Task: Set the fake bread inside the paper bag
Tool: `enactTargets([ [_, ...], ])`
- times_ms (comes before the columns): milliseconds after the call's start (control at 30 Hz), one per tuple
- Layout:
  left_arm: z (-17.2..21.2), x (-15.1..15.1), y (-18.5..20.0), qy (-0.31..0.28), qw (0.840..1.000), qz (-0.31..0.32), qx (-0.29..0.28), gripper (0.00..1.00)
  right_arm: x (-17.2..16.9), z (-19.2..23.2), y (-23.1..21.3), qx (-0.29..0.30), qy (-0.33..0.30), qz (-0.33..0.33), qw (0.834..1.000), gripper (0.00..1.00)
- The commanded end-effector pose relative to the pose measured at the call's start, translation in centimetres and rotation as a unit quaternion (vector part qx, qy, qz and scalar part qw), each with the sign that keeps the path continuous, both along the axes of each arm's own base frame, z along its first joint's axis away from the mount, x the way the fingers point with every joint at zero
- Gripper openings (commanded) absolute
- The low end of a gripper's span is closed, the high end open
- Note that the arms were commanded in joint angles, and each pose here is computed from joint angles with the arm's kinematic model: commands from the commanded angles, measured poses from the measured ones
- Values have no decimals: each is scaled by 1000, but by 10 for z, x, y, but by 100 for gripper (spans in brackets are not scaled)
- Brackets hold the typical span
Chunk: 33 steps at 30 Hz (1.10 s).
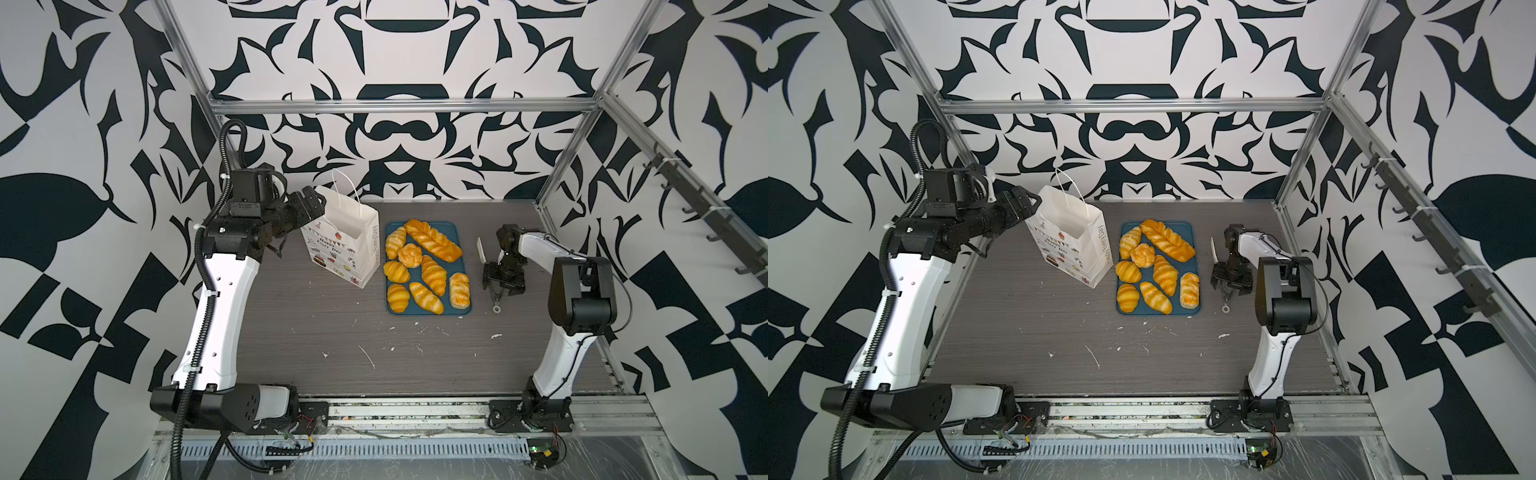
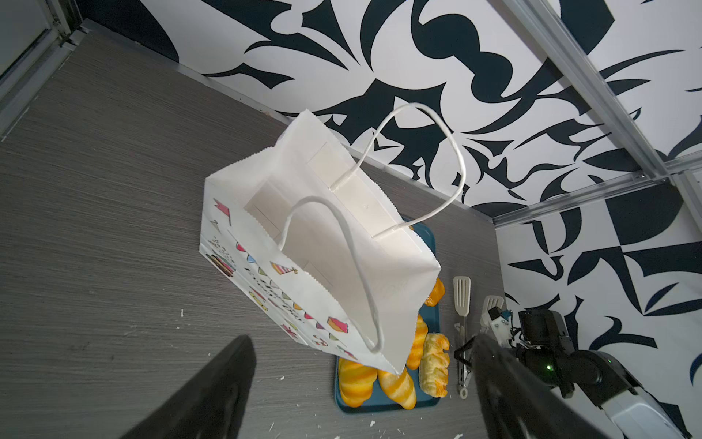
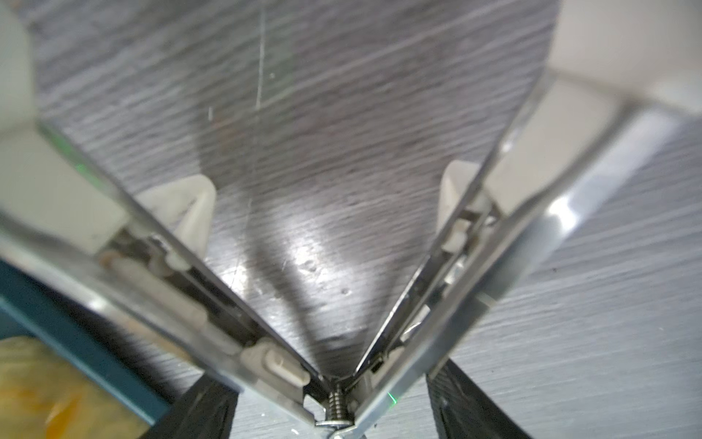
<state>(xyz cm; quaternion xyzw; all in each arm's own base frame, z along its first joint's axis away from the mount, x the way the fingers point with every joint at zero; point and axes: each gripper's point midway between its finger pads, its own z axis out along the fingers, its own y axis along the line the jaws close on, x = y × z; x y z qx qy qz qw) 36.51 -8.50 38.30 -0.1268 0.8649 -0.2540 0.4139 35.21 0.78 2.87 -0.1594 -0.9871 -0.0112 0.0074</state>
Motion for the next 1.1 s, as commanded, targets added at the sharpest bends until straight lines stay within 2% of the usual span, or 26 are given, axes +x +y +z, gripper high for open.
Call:
enactTargets([
  [0,5,-4,-3,4,1000,-4,3,91,1,4,-3,-7,-1,1,1000,79],
  [767,4,-10,-11,13,1000,-16,-6,86,1,2,-5,-12,1,-2,1000,54],
  [1067,7,-12,-12,10,1000,-19,-8,86,2,7,-5,-14,-8,-3,1000,49],
])
